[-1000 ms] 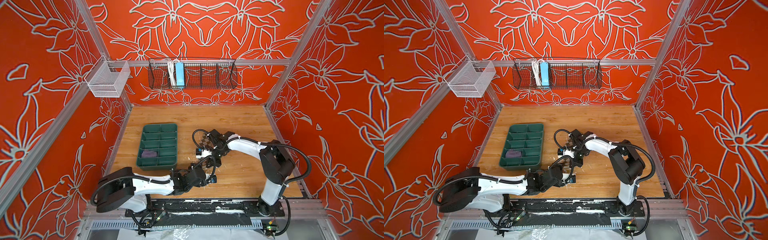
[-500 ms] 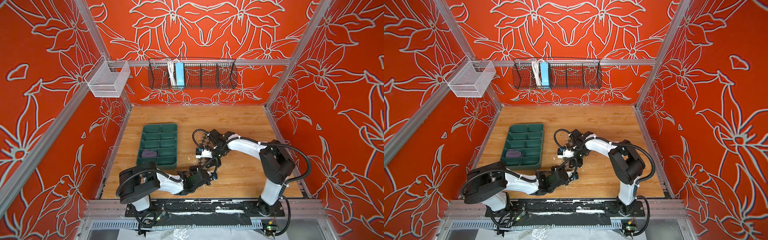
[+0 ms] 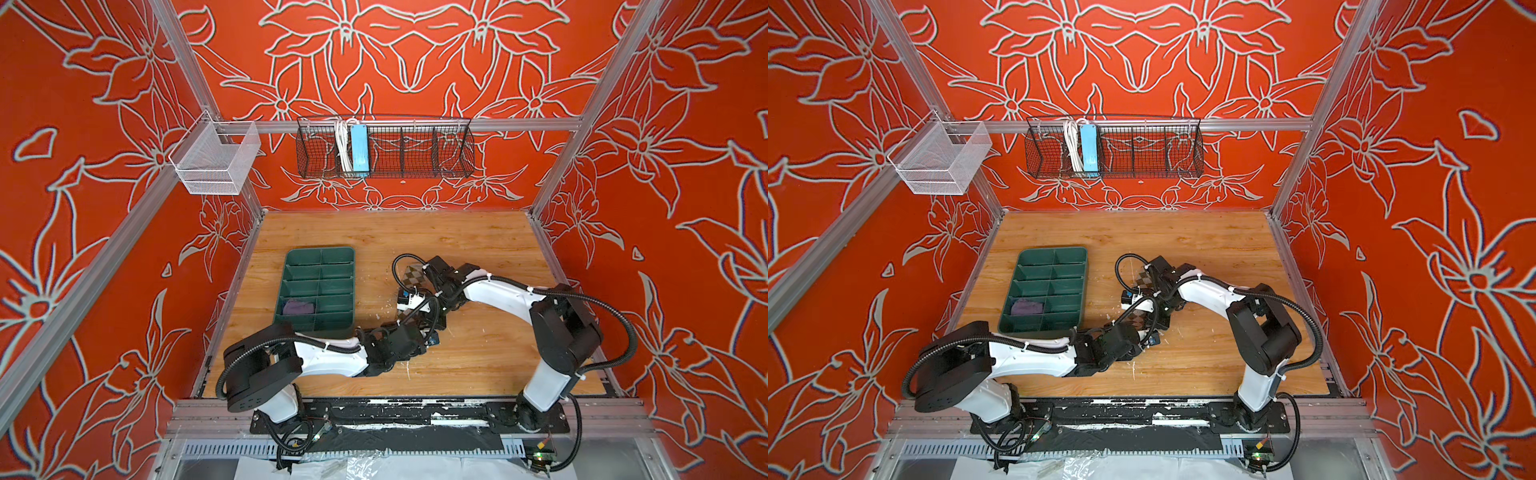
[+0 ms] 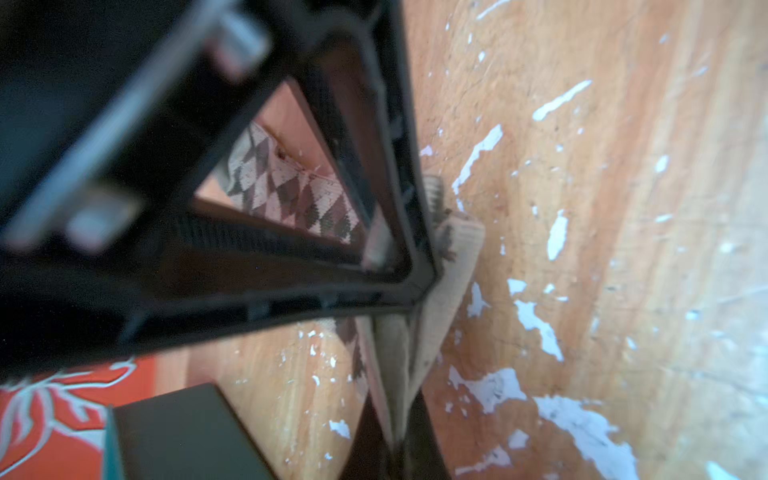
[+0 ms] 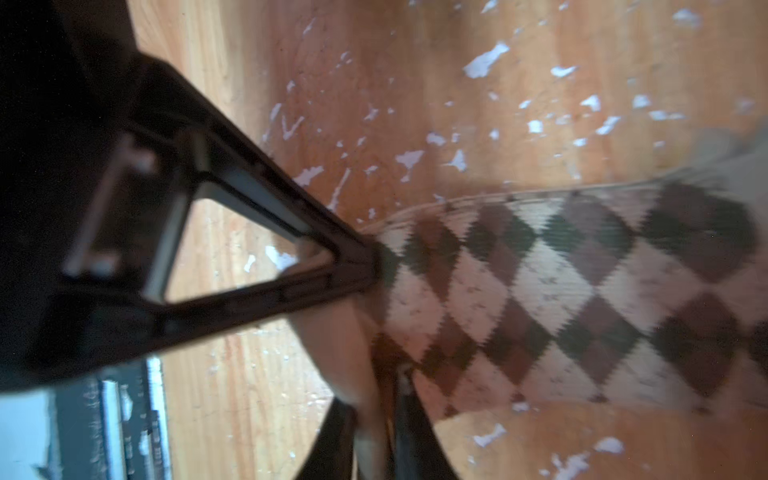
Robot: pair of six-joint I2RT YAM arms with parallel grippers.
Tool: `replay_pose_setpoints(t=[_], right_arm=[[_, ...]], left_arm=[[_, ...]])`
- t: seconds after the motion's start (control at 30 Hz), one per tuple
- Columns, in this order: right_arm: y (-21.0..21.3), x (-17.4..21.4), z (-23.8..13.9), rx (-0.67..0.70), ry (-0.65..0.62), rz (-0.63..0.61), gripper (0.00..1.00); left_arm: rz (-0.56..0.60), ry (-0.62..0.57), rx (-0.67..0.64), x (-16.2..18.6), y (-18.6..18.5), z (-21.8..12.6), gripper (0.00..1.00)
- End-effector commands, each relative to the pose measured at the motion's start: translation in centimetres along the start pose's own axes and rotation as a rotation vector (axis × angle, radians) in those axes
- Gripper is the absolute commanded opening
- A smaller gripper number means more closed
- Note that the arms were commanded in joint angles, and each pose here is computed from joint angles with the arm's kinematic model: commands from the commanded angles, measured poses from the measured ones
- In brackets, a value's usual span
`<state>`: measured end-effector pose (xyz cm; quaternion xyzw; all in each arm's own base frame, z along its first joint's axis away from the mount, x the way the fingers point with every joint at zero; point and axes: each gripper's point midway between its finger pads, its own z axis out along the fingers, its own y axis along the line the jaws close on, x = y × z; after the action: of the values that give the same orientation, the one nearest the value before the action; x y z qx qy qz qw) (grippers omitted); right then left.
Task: Roll the socks
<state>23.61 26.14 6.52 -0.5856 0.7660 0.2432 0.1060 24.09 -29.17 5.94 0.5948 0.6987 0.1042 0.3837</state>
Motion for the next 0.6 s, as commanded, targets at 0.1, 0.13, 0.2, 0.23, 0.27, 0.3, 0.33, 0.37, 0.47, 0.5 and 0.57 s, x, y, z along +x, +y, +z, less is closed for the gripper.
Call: replay_pose_setpoints(t=[0.1, 0.13, 0.2, 0.23, 0.27, 0.3, 0.33, 0.37, 0.47, 0.5, 0.57], right_arm=[[-1.5, -1.8, -3.6, 0.142, -0.172, 0.001, 0.36], [-1.6, -2.1, -4.4, 0.159, -0.204, 0.004, 0.37], [-2.0, -3.0, -6.5, 0.218, -0.289, 0.017, 0.37], [-2.5, -3.2, -7.5, 0.254, -0.323, 0.026, 0.37], [-3.1, -3.3, -8.9, 0.317, -0.365, 0.043, 0.38], [-4.2, -3.4, -10.5, 0.4, -0.408, 0.067, 0.39], [-5.3, -3.3, -12.0, 0.489, -0.442, 0.104, 0.41], [-6.6, -2.9, -13.8, 0.594, -0.475, 0.154, 0.42], [-9.4, -0.7, -19.6, 0.915, -0.547, 0.301, 0.48], [-9.7, -0.2, -21.2, 0.998, -0.564, 0.318, 0.49], [-9.0, 0.1, -22.9, 1.066, -0.579, 0.287, 0.49]], left_arm=[[-0.062, 0.042, 0.19, 0.6, -1.9, 0.7, 0.0], [-0.067, 0.054, 0.21, 0.7, -2.0, 0.9, 0.0], [-0.096, 0.07, 0.223, 0.9, -1.8, 1.4, 0.0], [-0.106, 0.073, 0.238, 1.0, -1.9, 1.4, 0.0], [-0.116, 0.077, 0.244, 0.9, -1.7, 1.4, 0.0], [-0.13, 0.079, 0.254, 0.9, -1.6, 1.5, 0.0], [-0.139, 0.082, 0.269, 0.9, -1.5, 1.4, 0.0], [-0.152, 0.086, 0.284, 1.0, -1.4, 1.4, 0.0], [-0.192, 0.111, 0.42, 1.1, -2.1, 1.0, 0.0], [-0.201, 0.129, 0.496, 1.1, -2.6, 0.8, 0.0], [-0.232, 0.166, 0.628, 1.2, -3.6, 0.7, 0.0]])
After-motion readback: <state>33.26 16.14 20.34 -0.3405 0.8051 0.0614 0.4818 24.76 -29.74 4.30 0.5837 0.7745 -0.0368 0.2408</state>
